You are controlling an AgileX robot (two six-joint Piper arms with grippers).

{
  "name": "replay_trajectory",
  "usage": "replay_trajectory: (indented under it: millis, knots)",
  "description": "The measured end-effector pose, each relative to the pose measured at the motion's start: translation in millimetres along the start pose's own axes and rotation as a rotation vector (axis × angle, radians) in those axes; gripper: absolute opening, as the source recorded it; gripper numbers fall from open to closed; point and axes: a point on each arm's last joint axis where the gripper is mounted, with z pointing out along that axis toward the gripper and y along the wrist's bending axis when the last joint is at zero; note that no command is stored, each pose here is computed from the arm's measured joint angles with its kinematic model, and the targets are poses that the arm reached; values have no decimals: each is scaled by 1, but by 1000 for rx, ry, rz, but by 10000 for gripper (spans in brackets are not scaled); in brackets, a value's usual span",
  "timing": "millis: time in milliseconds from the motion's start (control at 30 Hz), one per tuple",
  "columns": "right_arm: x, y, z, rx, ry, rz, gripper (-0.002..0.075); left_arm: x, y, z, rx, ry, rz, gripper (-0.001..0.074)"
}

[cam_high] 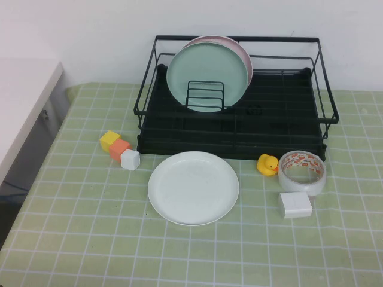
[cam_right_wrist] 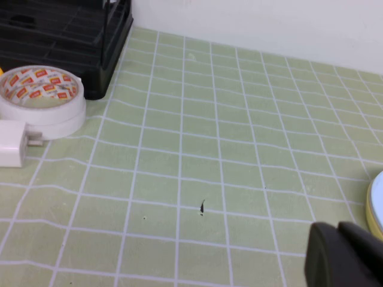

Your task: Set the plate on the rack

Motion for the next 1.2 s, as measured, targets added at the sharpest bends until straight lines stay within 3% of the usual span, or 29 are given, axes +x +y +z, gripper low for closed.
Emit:
replay_trajectory:
  millis: [600,967,1067,1200]
  knots:
    - [0,1,0,-6,0,13,-2,0,0,0,-3,-1,10,-2]
    - [-1,6,0,-69,-8,156,-2,0,0,0,1,-2,-1,-2]
    - [-2,10,-1,-111,-8,252,-2,-1,-4,0,49,-11,-161,-3]
    - [-4,17,-2,-195,-8,442,-2,-8,-15,-1,191,-29,-687,-3]
